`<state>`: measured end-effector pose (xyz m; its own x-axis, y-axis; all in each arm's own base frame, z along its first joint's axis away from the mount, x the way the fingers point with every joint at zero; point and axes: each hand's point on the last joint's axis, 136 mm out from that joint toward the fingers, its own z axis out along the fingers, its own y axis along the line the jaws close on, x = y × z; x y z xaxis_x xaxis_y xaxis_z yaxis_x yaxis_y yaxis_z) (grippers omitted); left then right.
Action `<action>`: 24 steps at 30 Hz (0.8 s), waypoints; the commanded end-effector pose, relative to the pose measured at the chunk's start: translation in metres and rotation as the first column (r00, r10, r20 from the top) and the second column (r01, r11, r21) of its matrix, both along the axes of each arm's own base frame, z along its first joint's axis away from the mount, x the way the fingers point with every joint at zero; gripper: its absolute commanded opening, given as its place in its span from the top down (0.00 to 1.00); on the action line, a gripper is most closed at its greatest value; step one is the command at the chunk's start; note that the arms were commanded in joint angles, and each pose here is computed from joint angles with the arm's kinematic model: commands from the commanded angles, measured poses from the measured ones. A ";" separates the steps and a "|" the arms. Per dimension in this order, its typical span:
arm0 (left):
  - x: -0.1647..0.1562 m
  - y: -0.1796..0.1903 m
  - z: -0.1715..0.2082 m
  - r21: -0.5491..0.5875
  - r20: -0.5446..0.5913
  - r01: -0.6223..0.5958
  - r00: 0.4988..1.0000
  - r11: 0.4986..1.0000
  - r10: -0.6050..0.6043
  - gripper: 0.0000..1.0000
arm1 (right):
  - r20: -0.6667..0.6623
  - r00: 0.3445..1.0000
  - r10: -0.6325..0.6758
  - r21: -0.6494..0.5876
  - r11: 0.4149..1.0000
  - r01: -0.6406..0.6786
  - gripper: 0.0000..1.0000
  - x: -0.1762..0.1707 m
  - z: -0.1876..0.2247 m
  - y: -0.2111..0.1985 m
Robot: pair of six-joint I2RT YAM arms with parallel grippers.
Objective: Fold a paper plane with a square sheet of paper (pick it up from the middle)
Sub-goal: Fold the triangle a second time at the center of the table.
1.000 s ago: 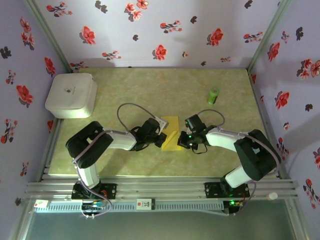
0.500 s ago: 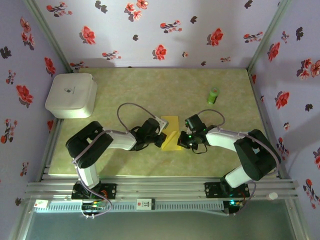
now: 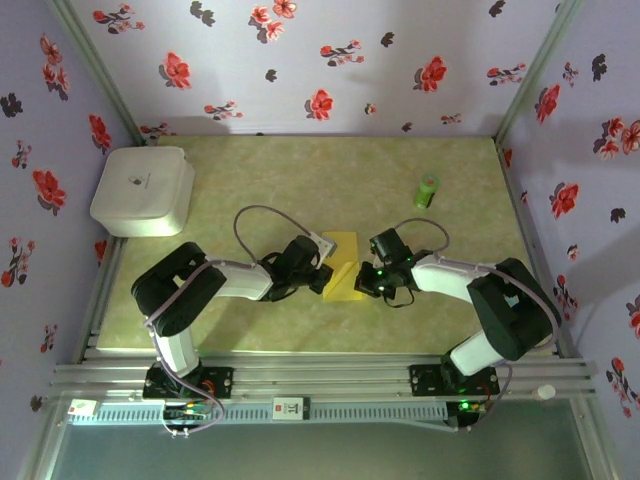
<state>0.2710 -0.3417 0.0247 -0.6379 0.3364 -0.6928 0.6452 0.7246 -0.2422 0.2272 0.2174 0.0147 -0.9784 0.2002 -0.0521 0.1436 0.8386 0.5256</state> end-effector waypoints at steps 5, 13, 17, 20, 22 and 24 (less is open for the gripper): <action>0.007 0.001 -0.002 0.004 0.023 -0.010 1.000 1.000 0.010 0.97 | -0.068 0.998 -0.002 -0.106 0.994 -0.005 0.98 -0.014 -0.023 -0.020; 0.001 0.006 -0.014 0.017 -0.010 -0.013 1.000 1.000 0.013 0.98 | -0.065 0.998 -0.002 -0.103 0.995 -0.005 0.98 -0.014 -0.022 -0.020; -0.001 0.009 -0.019 0.026 -0.025 -0.019 1.000 0.999 0.019 0.98 | -0.062 0.998 -0.002 -0.103 0.995 -0.005 0.97 -0.013 -0.021 -0.020; -0.003 0.011 -0.020 0.026 -0.034 -0.028 0.999 0.999 0.029 0.98 | -0.058 0.998 -0.002 -0.104 0.995 -0.004 0.97 -0.011 -0.020 -0.019; -0.004 0.012 -0.020 0.023 -0.038 -0.034 0.999 0.999 0.035 0.98 | -0.056 0.998 -0.003 -0.106 0.994 -0.003 0.97 -0.010 -0.019 -0.019; -0.004 0.013 -0.017 0.013 -0.039 -0.040 0.998 0.999 0.041 0.99 | -0.057 0.998 -0.004 -0.108 0.994 -0.002 0.97 -0.010 -0.019 -0.019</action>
